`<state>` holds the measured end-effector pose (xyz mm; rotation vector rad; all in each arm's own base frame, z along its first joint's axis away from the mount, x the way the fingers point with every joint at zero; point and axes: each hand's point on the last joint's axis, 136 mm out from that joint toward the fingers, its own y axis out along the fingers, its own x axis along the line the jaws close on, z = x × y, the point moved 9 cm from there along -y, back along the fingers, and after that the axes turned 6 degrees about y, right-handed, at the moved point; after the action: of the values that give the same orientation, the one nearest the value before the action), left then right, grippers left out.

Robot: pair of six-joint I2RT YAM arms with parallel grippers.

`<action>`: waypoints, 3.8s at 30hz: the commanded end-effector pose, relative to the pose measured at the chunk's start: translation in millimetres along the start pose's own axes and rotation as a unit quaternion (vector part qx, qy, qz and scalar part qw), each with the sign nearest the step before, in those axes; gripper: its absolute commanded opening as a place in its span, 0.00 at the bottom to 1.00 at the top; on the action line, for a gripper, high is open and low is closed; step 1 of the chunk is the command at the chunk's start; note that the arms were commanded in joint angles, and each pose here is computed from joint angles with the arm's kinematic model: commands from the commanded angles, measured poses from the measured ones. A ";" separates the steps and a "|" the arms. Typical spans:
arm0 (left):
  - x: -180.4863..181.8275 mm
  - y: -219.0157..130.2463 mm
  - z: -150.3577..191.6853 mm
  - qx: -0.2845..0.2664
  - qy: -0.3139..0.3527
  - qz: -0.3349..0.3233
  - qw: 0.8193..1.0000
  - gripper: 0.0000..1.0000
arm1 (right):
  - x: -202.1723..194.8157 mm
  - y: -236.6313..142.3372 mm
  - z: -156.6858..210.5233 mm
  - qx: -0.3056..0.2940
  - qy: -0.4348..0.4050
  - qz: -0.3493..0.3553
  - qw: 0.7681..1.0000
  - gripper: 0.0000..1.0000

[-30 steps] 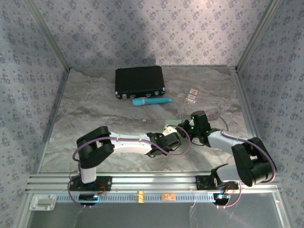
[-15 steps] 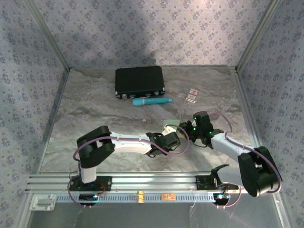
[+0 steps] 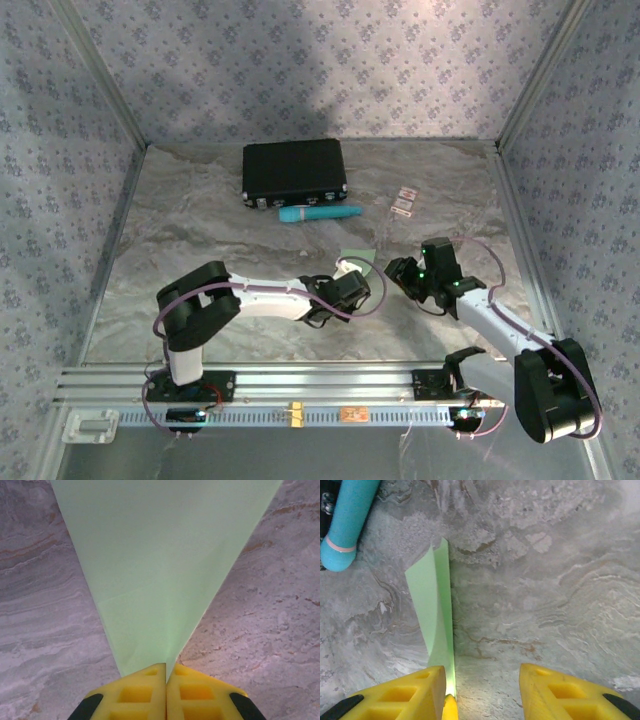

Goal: Fold a paper plane with a square sheet of paper (pick it up from the middle)
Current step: Fold the wing for the fifth time at the center of the table.

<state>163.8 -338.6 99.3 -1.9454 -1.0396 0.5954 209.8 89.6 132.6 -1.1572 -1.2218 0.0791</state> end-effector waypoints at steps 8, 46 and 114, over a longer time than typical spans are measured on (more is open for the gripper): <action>11.1 -5.0 9.6 -0.019 -0.048 0.049 0.997 0.03 | -9.4 0.4 4.2 0.005 -0.007 0.016 1.000 0.44; 42.1 23.6 41.6 0.027 -0.121 0.247 0.961 0.00 | 59.2 50.1 41.9 0.112 -0.188 -0.136 0.966 0.13; 40.5 4.2 8.1 -0.048 -0.125 0.296 0.946 0.00 | 31.5 70.8 34.9 0.101 -0.144 -0.072 0.982 0.12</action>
<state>182.6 -300.9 87.9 -2.2898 -0.6411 1.1641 233.1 167.5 97.4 -0.8763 -1.5207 0.2829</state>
